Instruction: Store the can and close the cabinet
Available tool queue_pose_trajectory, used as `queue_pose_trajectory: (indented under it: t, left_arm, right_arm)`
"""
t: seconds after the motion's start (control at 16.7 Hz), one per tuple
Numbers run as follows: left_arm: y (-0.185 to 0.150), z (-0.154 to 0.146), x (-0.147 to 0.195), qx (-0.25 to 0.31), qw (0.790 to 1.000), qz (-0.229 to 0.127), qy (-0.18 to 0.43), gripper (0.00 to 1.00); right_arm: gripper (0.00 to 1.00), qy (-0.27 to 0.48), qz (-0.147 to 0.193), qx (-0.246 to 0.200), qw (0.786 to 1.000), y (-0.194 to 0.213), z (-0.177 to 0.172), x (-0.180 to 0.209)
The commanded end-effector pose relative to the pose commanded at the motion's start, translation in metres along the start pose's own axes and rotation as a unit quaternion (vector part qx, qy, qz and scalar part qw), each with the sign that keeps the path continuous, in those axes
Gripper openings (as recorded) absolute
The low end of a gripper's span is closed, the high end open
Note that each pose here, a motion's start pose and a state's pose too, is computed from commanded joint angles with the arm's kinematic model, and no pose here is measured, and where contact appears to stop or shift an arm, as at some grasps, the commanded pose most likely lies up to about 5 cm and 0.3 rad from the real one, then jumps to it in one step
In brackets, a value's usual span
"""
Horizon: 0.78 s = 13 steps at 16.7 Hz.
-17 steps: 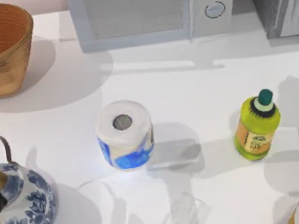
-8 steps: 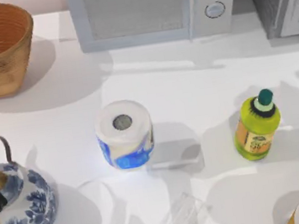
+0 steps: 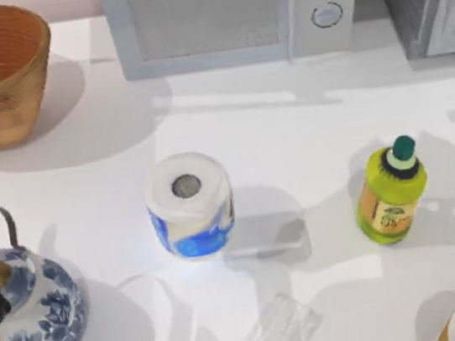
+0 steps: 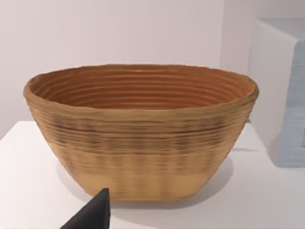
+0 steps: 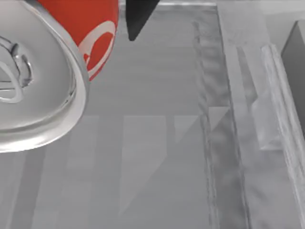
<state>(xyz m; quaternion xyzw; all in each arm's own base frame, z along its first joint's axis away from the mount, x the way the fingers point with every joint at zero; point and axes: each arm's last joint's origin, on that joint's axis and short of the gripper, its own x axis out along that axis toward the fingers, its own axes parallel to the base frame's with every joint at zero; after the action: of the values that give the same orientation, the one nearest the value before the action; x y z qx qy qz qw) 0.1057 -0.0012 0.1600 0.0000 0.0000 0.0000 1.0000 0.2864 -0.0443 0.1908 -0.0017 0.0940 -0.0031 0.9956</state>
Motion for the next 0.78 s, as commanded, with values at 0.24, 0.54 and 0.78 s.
queue_pose_trajectory:
  t: [0.24, 0.54, 0.78]
  left_arm:
    - [0.000, 0.000, 0.000, 0.000, 1.000, 0.000, 0.000, 1.00]
    - [0.000, 0.000, 0.000, 0.000, 1.000, 0.000, 0.000, 1.00]
    - [0.000, 0.000, 0.000, 0.000, 1.000, 0.000, 0.000, 1.00]
  right_arm:
    - [0.00, -0.017, 0.010, -0.006, 1.000, 0.015, 0.012, -0.039]
    - [0.00, -0.055, 0.021, -0.010, 0.998, 0.033, 0.010, -0.108]
    - [0.00, -0.088, 0.018, -0.007, 0.996, 0.040, -0.015, -0.153]
